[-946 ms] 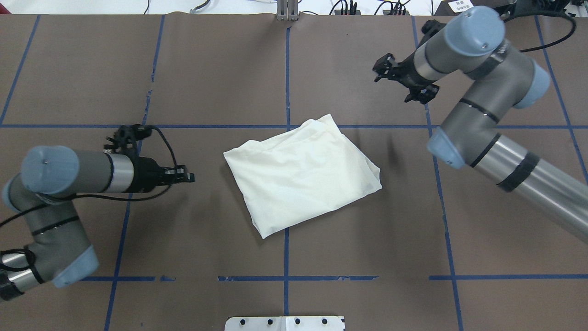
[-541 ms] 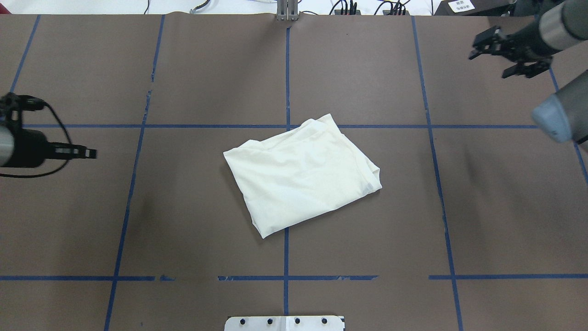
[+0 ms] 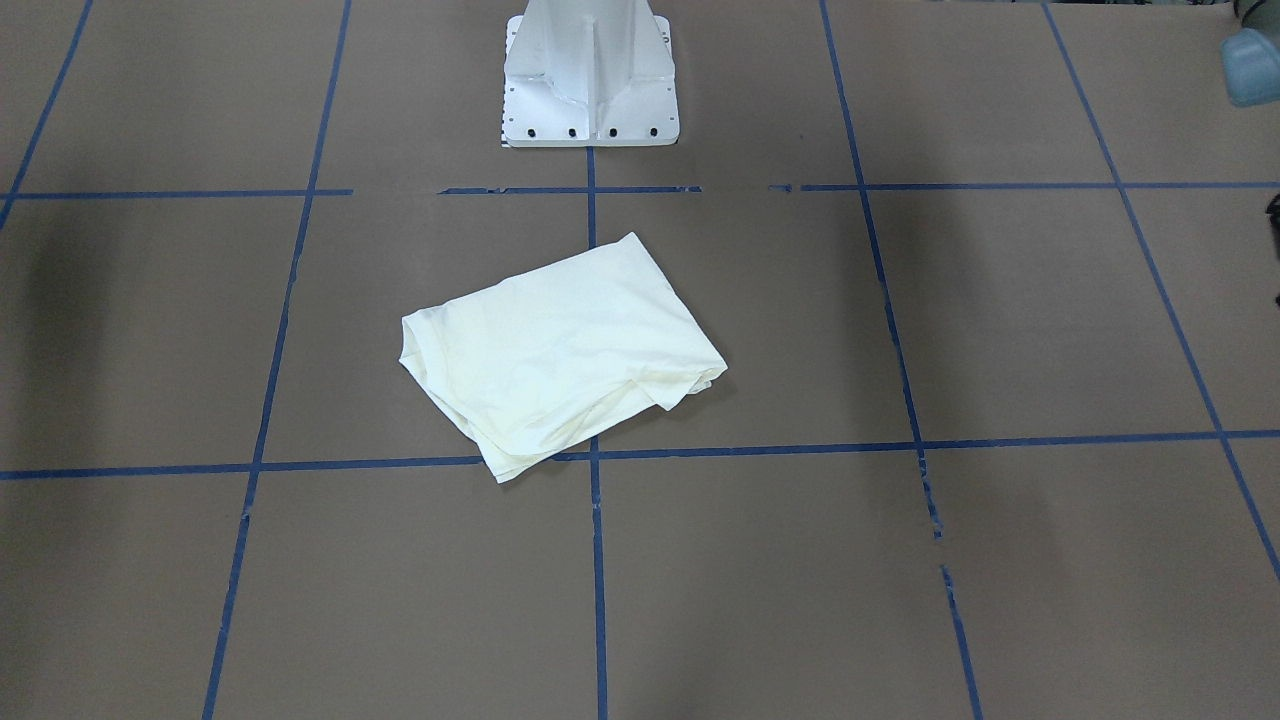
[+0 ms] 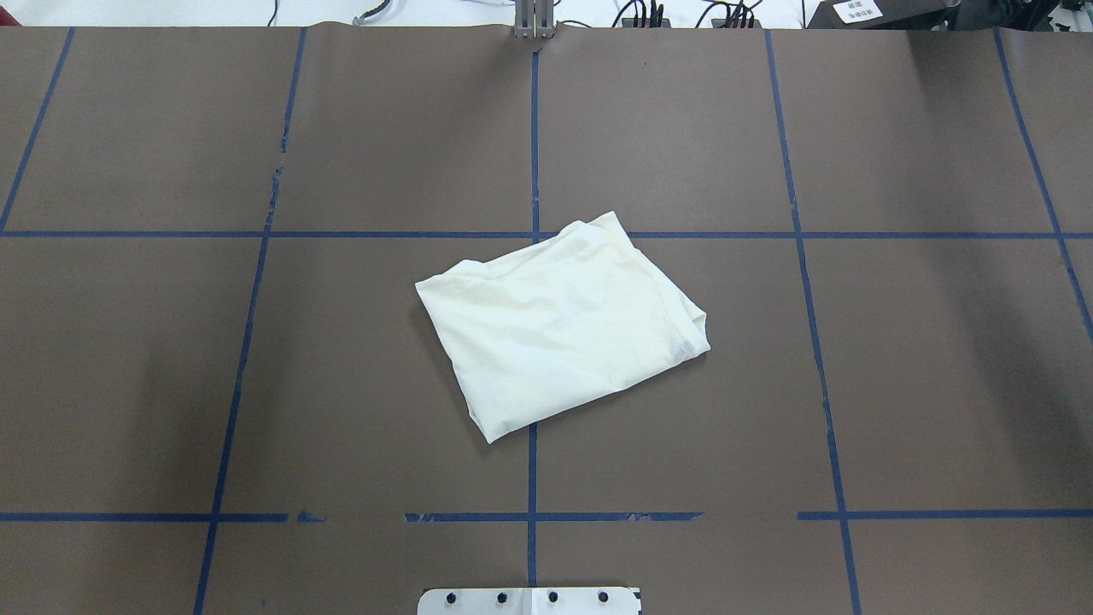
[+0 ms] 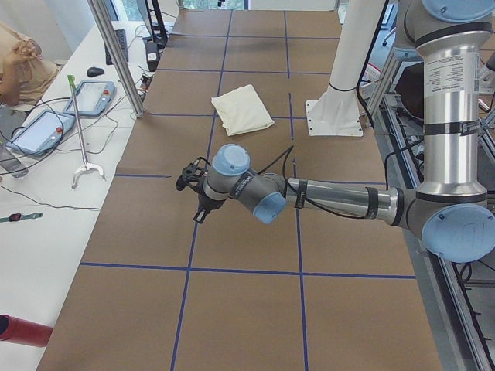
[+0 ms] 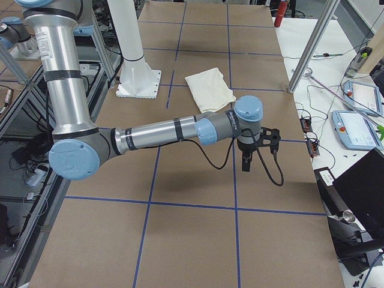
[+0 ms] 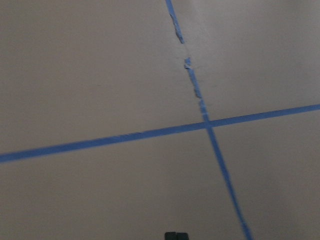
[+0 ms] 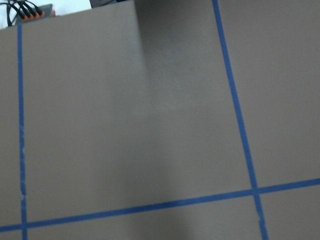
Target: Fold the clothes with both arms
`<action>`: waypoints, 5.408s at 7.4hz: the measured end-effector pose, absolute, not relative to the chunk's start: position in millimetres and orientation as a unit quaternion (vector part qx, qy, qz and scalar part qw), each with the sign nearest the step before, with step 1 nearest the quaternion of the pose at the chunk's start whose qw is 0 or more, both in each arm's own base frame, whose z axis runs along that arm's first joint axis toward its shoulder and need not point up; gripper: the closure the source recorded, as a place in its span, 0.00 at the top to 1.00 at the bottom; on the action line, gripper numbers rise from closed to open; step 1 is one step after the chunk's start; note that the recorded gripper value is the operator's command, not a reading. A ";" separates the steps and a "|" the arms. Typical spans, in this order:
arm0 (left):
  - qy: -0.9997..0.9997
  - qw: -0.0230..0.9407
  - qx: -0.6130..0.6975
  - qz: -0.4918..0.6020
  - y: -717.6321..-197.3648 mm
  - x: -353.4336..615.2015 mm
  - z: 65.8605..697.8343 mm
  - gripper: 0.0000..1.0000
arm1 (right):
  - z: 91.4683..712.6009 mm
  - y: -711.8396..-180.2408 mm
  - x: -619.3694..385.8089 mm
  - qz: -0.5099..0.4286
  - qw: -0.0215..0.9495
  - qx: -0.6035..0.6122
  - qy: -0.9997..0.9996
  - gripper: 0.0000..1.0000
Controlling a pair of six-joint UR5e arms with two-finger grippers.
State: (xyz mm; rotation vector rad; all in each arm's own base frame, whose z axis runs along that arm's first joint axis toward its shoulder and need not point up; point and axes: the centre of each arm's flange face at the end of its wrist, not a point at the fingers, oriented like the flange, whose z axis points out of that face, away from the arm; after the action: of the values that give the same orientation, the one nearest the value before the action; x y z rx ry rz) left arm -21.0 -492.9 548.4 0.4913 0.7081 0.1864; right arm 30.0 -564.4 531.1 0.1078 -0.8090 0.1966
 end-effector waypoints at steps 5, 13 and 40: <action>0.344 0.933 0.103 0.035 -453.8 -76.6 528.9 1.00 | 551.8 -527.1 52.7 0.008 0.927 -0.007 -0.375 1.00; 0.429 0.903 0.031 0.001 -422.2 -69.7 615.9 1.00 | 569.2 -526.8 8.5 -0.036 0.938 -0.012 -0.343 1.00; 0.393 0.911 0.117 0.040 -440.0 -75.0 641.5 1.00 | 578.7 -524.3 16.6 0.011 0.911 0.056 -0.408 1.00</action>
State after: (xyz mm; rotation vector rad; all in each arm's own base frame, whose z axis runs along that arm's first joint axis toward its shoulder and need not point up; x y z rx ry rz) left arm -75.0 -440.0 641.5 0.2412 0.8097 0.0833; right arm 16.6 -524.3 578.7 0.1146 -0.8415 0.0221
